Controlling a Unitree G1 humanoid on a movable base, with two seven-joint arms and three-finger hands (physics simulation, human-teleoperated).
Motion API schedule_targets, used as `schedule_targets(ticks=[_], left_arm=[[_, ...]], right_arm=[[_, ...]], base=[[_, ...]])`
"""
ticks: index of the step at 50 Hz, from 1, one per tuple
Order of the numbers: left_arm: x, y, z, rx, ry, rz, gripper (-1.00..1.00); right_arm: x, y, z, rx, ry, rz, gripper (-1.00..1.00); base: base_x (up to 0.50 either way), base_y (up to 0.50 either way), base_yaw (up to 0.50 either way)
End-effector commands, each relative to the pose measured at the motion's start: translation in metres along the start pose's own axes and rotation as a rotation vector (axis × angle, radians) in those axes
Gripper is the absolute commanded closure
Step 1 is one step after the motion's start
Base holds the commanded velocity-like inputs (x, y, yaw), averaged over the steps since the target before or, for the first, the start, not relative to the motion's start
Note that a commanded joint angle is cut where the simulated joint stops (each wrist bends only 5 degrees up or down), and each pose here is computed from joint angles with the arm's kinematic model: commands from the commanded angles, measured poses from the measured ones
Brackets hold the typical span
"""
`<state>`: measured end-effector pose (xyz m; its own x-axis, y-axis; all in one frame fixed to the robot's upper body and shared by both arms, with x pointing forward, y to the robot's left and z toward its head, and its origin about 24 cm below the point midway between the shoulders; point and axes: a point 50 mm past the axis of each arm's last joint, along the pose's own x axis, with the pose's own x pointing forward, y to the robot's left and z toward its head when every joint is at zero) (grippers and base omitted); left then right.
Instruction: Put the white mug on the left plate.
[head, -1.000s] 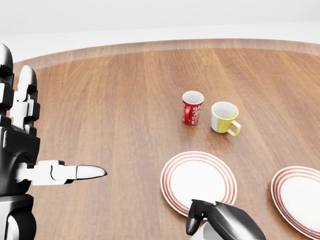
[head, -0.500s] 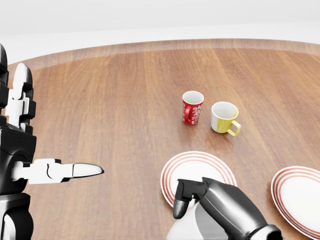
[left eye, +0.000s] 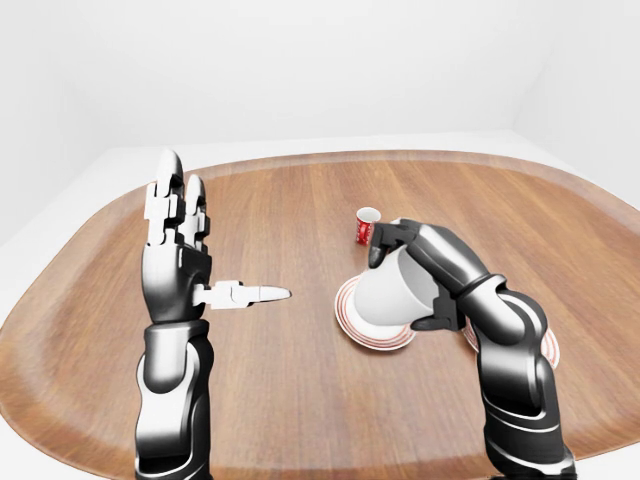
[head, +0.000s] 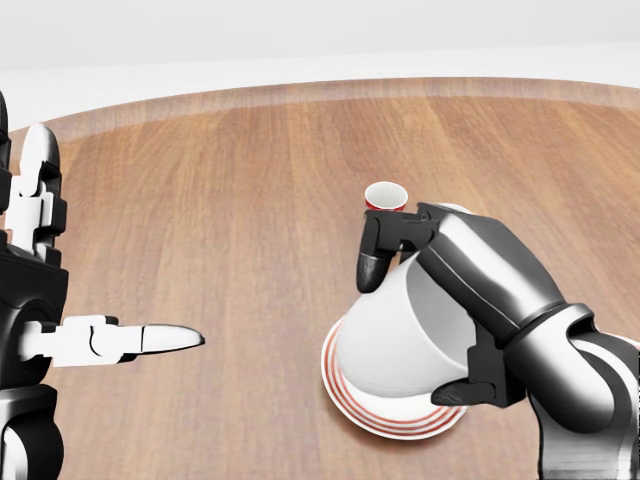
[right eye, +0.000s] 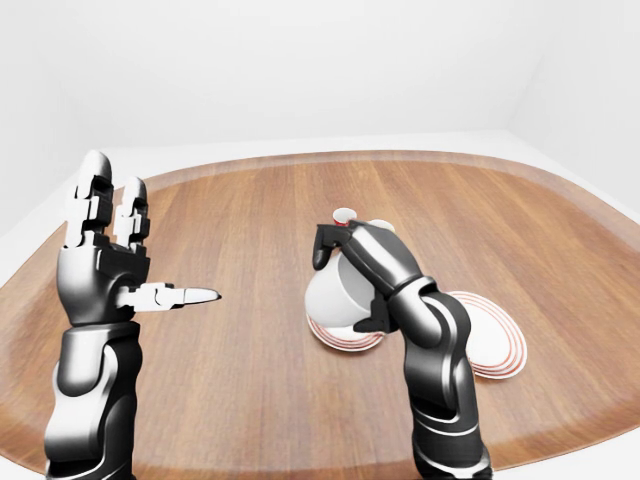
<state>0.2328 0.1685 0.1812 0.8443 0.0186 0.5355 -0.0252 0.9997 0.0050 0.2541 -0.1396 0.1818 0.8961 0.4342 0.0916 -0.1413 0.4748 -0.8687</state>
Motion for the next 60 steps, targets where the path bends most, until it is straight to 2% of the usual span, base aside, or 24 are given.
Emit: schedule_targets(ticks=[1, 7, 10, 18, 23, 30, 47, 54, 60], left_arm=[[0.0, 0.0, 0.001, 0.001, -0.004, -0.001, -1.0], [0.001, 0.0, 0.001, 0.002, -0.004, 0.001, -1.0], [0.001, 0.0, 0.001, 0.001, -0.006, 0.001, -1.0], [0.001, 0.0, 0.002, 0.0, -0.008, 0.0, -1.0], [0.001, 0.0, 0.001, 0.001, -0.006, 0.0, -1.0], [0.0, -0.001, 0.0, 0.0, -0.001, -0.002, -1.0], [0.0, 0.0, 0.001, 0.0, -0.003, 0.0, -1.0], [0.001, 0.001, 0.0, 0.001, -0.002, 0.002, -1.0], [0.001, 0.002, 0.0, 0.003, -0.003, 0.003, -1.0]], right_arm=[[0.035, -0.028, -0.03, 0.073, 0.023, 0.022, 1.0], [0.048, -0.021, -0.056, 0.154, 0.098, 0.092, 1.0], [0.052, -0.018, -0.062, 0.189, 0.113, 0.083, 1.0], [0.065, 0.006, -0.101, 0.305, 0.275, 0.059, 1.0], [0.07, 0.016, -0.119, 0.323, 0.37, 0.044, 1.0], [0.077, 0.044, -0.14, 0.324, 0.526, 0.054, 1.0], [0.09, 0.08, -0.133, 0.21, 0.511, 0.084, 1.0], [0.092, 0.084, -0.132, 0.149, 0.501, 0.095, 1.0], [0.095, 0.081, -0.132, 0.066, 0.504, 0.063, 1.0]], base=[[0.0, 0.0, 0.0], [0.0, 0.0, 0.0], [0.0, 0.0, 0.0], [0.0, 0.0, 0.0], [0.0, 0.0, 0.0], [0.0, 0.0, 0.0], [0.0, 0.0, 0.0], [0.0, 0.0, 0.0], [0.0, 0.0, 0.0]])
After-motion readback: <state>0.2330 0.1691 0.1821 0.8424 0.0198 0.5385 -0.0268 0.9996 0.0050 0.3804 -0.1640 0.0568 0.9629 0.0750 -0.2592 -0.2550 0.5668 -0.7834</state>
